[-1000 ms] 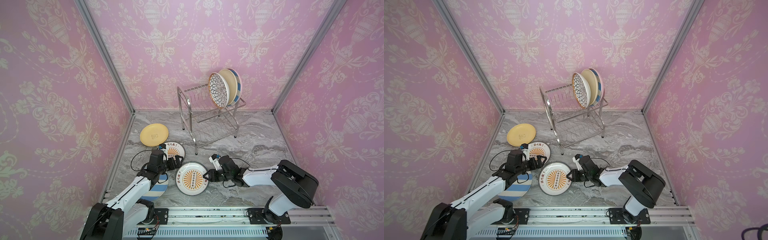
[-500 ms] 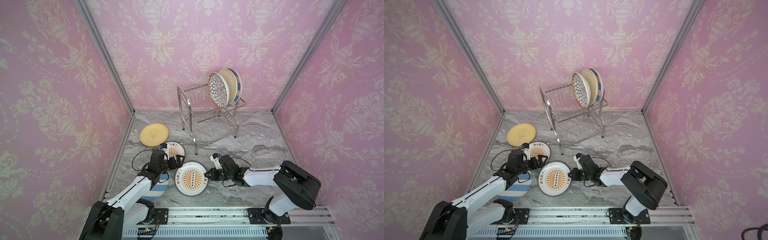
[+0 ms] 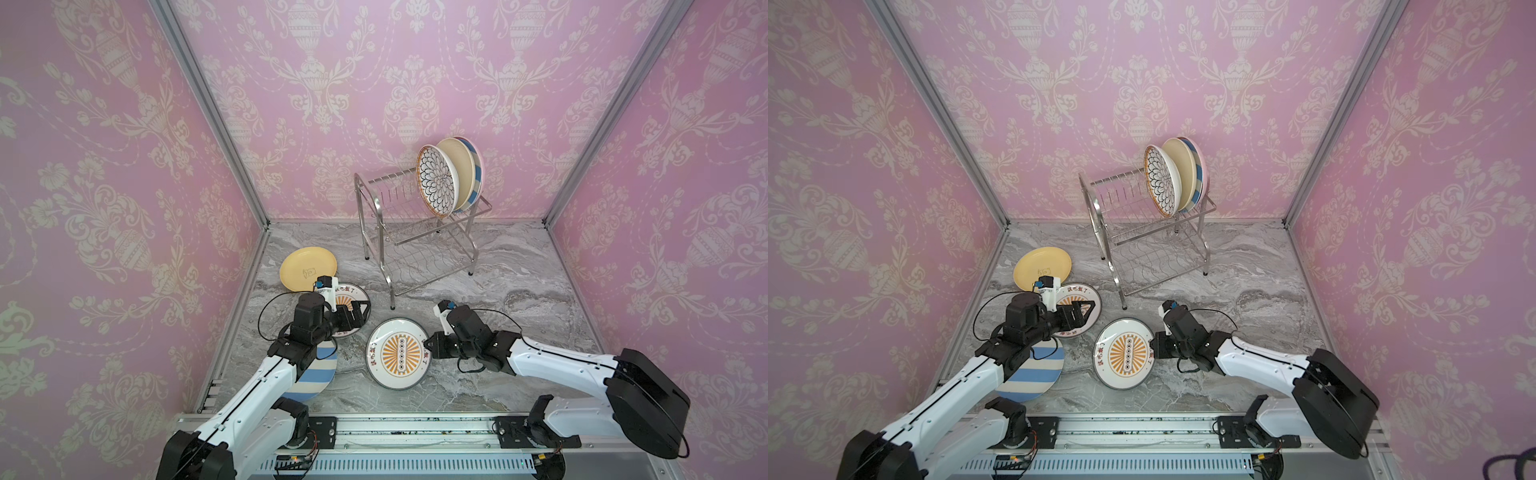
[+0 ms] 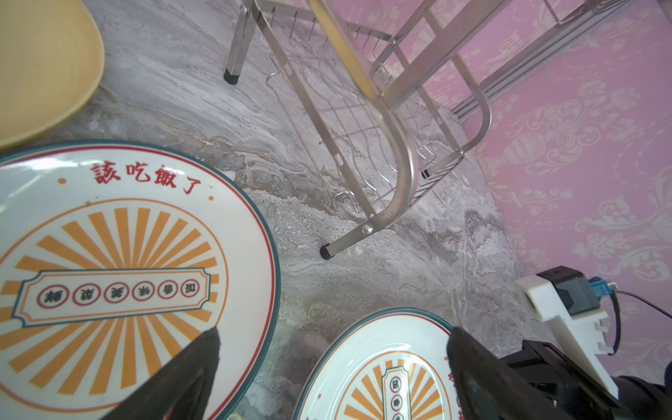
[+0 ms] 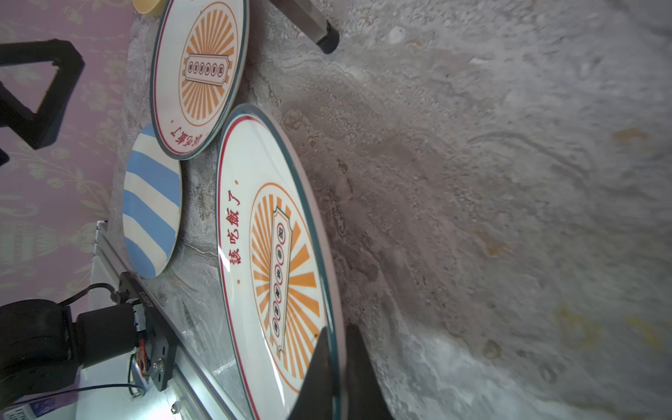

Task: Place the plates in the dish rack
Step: 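Close the right gripper on the sunburst plate's rim, then lift the sunburst plate upright with the right gripper and carry it to the rack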

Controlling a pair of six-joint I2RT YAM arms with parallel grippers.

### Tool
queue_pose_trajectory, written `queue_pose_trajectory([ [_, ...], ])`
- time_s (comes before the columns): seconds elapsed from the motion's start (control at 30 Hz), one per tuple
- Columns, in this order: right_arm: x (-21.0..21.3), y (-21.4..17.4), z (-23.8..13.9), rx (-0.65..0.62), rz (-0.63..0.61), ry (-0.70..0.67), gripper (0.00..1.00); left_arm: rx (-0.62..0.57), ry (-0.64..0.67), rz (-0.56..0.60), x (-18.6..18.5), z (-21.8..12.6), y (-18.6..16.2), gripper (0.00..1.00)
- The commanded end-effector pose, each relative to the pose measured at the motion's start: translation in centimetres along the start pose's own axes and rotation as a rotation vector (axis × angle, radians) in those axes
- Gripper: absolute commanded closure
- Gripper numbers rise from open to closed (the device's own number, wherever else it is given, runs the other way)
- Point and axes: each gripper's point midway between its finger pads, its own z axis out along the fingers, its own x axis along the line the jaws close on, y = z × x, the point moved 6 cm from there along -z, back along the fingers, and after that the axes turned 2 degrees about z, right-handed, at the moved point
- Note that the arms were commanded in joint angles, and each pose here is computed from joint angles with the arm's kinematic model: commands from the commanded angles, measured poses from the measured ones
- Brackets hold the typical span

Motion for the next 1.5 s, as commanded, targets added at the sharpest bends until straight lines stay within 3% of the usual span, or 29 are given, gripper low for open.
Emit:
queue_pose_trajectory([
  [0.0,-0.1,1.1,-4.5,-0.058,-0.1,-0.126,1.0,0.002,-0.031,0.061,-1.4,-0.5,1.2,0.01],
  [0.2,0.3,3.2,-12.1,-0.199,-0.215,-0.252,1.0,-0.004,-0.056,0.124,-2.7,0.0,3.0,0.01],
  [0.43,3.7,8.2,-19.6,-0.389,-0.35,-0.34,1.0,-0.043,-0.083,0.209,-4.5,-0.4,5.8,0.01],
  [0.77,10.0,16.7,-28.4,-0.676,-0.464,-0.351,1.0,-0.078,-0.126,0.298,-7.0,-0.7,9.3,0.01],
  [1.03,13.6,22.6,-30.2,-0.911,-0.47,-0.35,1.0,-0.066,-0.127,0.334,-7.2,-0.2,9.8,0.01],
  [1.17,15.0,25.9,-29.8,-1.011,-0.466,-0.423,1.0,-0.055,-0.12,0.339,-7.0,0.3,9.7,0.01],
  [1.47,16.7,30.8,-26.6,-1.088,-0.509,-0.578,1.0,-0.032,-0.139,0.322,-6.8,1.2,9.4,0.01],
])
